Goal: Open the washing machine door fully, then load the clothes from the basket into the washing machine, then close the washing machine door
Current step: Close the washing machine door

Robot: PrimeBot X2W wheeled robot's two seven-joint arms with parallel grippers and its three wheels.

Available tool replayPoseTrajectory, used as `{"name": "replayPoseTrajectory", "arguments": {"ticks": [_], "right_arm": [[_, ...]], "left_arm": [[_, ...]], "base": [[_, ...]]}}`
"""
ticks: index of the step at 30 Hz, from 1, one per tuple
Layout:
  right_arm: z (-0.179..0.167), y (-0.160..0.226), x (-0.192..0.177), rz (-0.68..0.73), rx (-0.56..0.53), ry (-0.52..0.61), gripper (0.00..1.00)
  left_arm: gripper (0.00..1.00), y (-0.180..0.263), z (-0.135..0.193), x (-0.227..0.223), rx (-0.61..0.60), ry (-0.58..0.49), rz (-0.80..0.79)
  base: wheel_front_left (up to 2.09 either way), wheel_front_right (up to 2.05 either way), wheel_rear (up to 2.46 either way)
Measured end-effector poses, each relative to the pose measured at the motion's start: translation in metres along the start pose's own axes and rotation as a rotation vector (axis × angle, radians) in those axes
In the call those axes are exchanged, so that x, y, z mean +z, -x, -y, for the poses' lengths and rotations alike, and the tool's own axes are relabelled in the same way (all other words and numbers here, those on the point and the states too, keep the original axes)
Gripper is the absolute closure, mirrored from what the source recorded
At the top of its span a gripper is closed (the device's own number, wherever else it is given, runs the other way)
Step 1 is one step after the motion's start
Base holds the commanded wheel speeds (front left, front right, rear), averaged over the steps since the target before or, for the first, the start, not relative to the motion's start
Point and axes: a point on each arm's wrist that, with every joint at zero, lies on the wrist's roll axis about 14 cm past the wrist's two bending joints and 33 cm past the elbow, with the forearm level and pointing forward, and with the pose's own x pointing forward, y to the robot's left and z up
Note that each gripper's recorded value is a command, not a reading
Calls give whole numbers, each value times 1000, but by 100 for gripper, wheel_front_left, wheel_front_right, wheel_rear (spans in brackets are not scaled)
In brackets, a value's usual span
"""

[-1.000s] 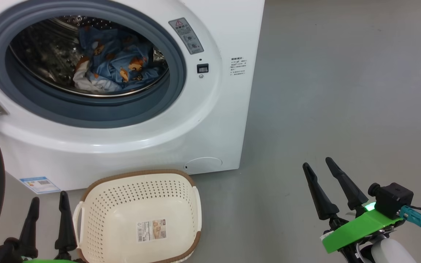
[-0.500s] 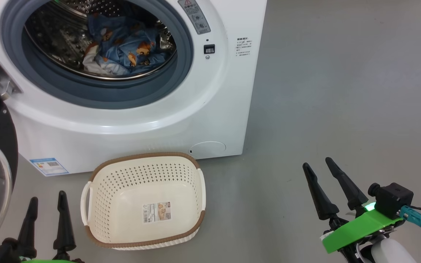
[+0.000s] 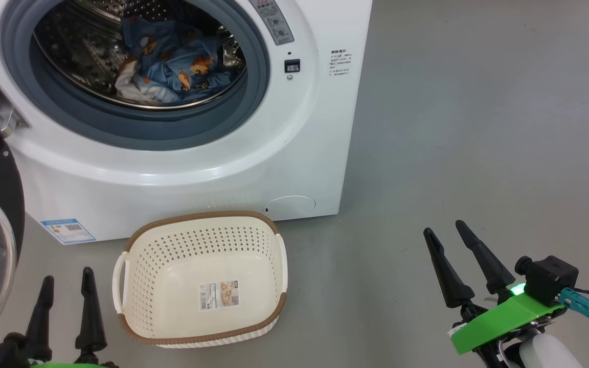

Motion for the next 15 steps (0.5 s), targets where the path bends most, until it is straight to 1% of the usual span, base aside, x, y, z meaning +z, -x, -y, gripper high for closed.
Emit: {"name": "replayPoseTrajectory", "arguments": {"ticks": [15], "right_arm": [[-2, -1, 1, 2, 4, -3, 0]], "left_arm": [[0, -2, 2, 5, -9, 3, 16]], "base": [[0, 0, 0]]}}
